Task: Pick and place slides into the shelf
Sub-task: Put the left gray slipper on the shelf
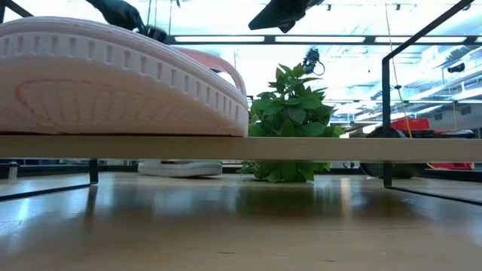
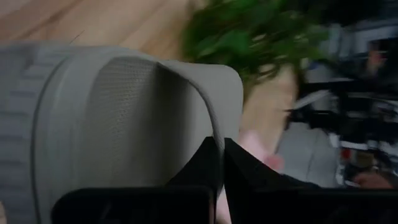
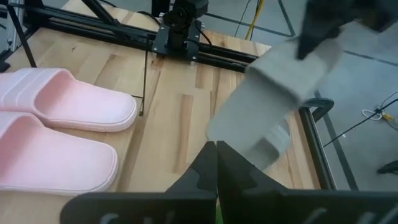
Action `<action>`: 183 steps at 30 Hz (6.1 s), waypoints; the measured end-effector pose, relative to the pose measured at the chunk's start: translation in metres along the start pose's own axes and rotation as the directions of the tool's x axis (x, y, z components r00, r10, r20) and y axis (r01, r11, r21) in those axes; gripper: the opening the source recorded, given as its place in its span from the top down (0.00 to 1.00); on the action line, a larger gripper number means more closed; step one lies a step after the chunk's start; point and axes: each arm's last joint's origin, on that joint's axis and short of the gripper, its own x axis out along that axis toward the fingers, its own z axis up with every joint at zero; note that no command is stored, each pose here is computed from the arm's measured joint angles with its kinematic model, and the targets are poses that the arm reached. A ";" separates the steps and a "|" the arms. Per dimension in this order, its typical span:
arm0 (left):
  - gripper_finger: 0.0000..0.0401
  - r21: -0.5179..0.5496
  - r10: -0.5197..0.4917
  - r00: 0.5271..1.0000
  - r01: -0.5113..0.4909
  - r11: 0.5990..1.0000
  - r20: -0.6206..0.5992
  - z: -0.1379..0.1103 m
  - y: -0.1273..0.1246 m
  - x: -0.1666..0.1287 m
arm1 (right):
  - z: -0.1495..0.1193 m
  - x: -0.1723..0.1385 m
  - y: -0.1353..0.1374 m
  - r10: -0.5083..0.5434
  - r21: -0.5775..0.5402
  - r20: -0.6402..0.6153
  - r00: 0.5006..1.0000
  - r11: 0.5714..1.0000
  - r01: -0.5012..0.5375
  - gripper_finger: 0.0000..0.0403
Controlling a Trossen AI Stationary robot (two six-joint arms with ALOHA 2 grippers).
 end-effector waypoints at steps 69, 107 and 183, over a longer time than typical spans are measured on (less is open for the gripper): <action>0.97 0.233 -0.450 0.746 0.610 0.757 -0.490 -0.020 -0.200 0.271 | -0.006 -0.112 0.151 0.035 0.045 -0.212 0.977 0.999 -0.025 1.00; 0.97 0.228 -0.278 0.823 0.432 0.872 -0.495 -0.047 -0.195 0.310 | -0.002 -0.120 0.172 0.094 -0.127 -0.141 0.986 0.986 -0.112 1.00; 0.61 0.423 -0.193 0.880 0.388 0.819 -0.433 -0.051 -0.191 0.324 | -0.002 -0.119 0.170 0.083 -0.124 -0.141 0.986 0.987 -0.101 1.00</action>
